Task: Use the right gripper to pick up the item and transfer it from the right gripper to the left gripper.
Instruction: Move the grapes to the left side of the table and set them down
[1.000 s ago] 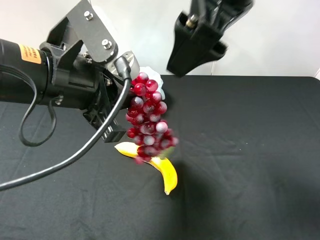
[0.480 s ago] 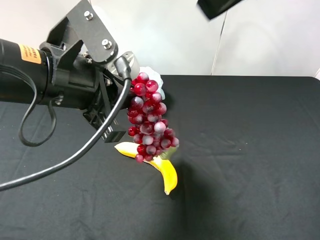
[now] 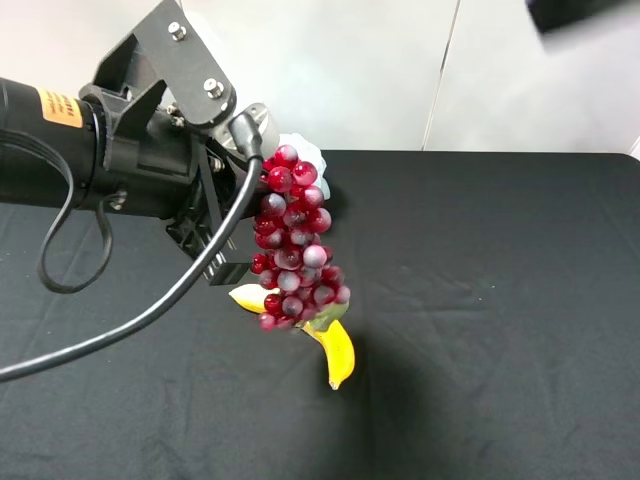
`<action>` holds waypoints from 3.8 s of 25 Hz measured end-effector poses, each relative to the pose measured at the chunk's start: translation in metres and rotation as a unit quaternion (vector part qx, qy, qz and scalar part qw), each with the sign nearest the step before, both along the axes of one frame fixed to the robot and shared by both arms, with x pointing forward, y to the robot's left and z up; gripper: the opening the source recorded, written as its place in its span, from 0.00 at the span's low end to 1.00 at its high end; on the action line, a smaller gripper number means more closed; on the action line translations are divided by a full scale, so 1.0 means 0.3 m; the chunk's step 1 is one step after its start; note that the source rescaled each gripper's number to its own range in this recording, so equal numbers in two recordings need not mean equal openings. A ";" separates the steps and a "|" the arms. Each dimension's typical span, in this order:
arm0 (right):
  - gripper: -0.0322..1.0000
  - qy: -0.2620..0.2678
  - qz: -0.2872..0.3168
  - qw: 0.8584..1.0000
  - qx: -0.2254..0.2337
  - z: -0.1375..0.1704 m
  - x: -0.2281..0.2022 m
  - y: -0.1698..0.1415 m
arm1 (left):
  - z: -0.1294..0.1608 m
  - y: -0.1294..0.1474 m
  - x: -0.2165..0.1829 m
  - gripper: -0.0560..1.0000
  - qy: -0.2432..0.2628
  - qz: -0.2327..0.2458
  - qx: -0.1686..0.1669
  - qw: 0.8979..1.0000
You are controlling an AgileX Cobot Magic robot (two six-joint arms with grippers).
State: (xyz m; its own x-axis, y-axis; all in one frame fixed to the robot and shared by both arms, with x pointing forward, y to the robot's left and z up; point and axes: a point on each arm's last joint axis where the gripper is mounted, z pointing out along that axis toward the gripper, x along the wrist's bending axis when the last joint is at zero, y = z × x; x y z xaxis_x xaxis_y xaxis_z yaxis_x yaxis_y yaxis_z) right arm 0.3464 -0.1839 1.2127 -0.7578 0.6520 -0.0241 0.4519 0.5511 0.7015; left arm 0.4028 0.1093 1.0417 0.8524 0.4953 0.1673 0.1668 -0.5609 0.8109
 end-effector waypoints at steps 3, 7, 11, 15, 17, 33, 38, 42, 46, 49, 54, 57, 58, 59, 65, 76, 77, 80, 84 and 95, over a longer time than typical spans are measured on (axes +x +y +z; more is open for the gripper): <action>1.00 0.039 -0.004 0.999 -0.035 -0.135 -0.037 -0.038 | 0.000 0.000 0.000 0.10 0.000 0.000 0.000 1.000; 1.00 0.101 -0.014 0.991 -0.089 -0.343 -0.087 -0.090 | 0.000 0.000 0.000 0.10 0.000 0.000 0.000 1.000; 1.00 0.133 -0.017 0.984 -0.120 -0.506 -0.145 -0.150 | 0.000 0.000 0.000 0.10 0.000 0.000 0.000 1.000; 1.00 0.112 -0.024 0.989 -0.091 -0.574 -0.194 -0.200 | 0.000 0.000 0.000 0.10 0.000 0.000 0.000 1.000; 1.00 0.086 -0.026 0.994 -0.060 -0.559 -0.214 -0.220 | 0.000 0.000 0.000 0.09 0.000 0.000 0.000 1.000; 1.00 -0.037 -0.054 0.996 0.066 -0.518 -0.320 -0.352 | 0.000 0.000 0.000 0.09 0.000 0.000 0.000 1.000; 1.00 -0.052 -0.066 0.994 0.076 -0.534 -0.300 -0.344 | 0.000 0.000 0.000 0.09 0.000 0.000 0.000 1.000; 1.00 -0.052 -0.068 0.993 0.078 -0.534 -0.300 -0.343 | 0.000 0.000 0.000 0.09 0.000 0.000 0.000 1.000; 1.00 -0.053 -0.068 0.993 0.079 -0.533 -0.299 -0.343 | 0.000 0.000 0.000 0.09 0.000 0.000 0.000 1.000; 1.00 -0.055 -0.068 0.993 0.080 -0.532 -0.299 -0.343 | 0.000 0.000 0.000 0.09 0.000 0.000 0.000 1.000; 1.00 -0.060 -0.127 0.987 0.079 -0.531 -0.294 -0.349 | 0.000 0.000 0.000 0.08 0.000 0.000 -0.001 1.000; 1.00 -0.074 -0.203 0.973 0.081 -0.529 -0.296 -0.364 | 0.000 0.000 0.000 0.08 0.000 0.000 -0.001 1.000; 1.00 -0.081 -0.230 0.966 0.083 -0.528 -0.301 -0.371 | 0.000 0.000 0.000 0.08 0.000 0.000 -0.001 1.000; 1.00 -0.090 -0.256 0.958 0.087 -0.527 -0.309 -0.378 | 0.000 0.000 0.000 0.08 0.000 0.000 -0.001 1.000; 1.00 -0.149 -0.371 0.911 0.105 -0.525 -0.368 -0.400 | 0.000 0.000 0.000 0.08 0.000 0.000 -0.001 1.000; 1.00 -0.154 -0.409 0.894 0.100 -0.525 -0.370 -0.399 | 0.015 -0.004 0.004 0.08 0.000 -0.001 -0.003 1.000; 1.00 -0.154 -0.409 0.894 0.100 -0.525 -0.370 -0.399 | 0.027 -0.005 0.008 0.08 0.004 0.000 -0.005 1.000; 1.00 -0.154 -0.409 0.894 0.100 -0.525 -0.370 -0.399 | 0.080 -0.002 0.029 0.08 0.035 0.011 -0.012 0.999; 1.00 -0.154 -0.409 0.894 0.100 -0.525 -0.370 -0.399 | 0.163 0.034 0.077 0.08 0.079 0.049 -0.024 0.995; 1.00 -0.154 -0.409 0.894 0.100 -0.525 -0.370 -0.399 | 0.263 0.296 0.210 0.07 0.158 0.279 0.028 0.947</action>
State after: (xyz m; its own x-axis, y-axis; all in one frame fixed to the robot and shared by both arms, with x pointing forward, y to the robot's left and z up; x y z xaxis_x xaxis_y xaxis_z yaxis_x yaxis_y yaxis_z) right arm 0.2353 -0.3037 1.0552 -0.0024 0.9996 0.0297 0.4154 -0.0260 0.9093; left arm 0.4658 0.1982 1.1206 0.4732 0.8809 -0.0131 0.6792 -0.3553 0.6423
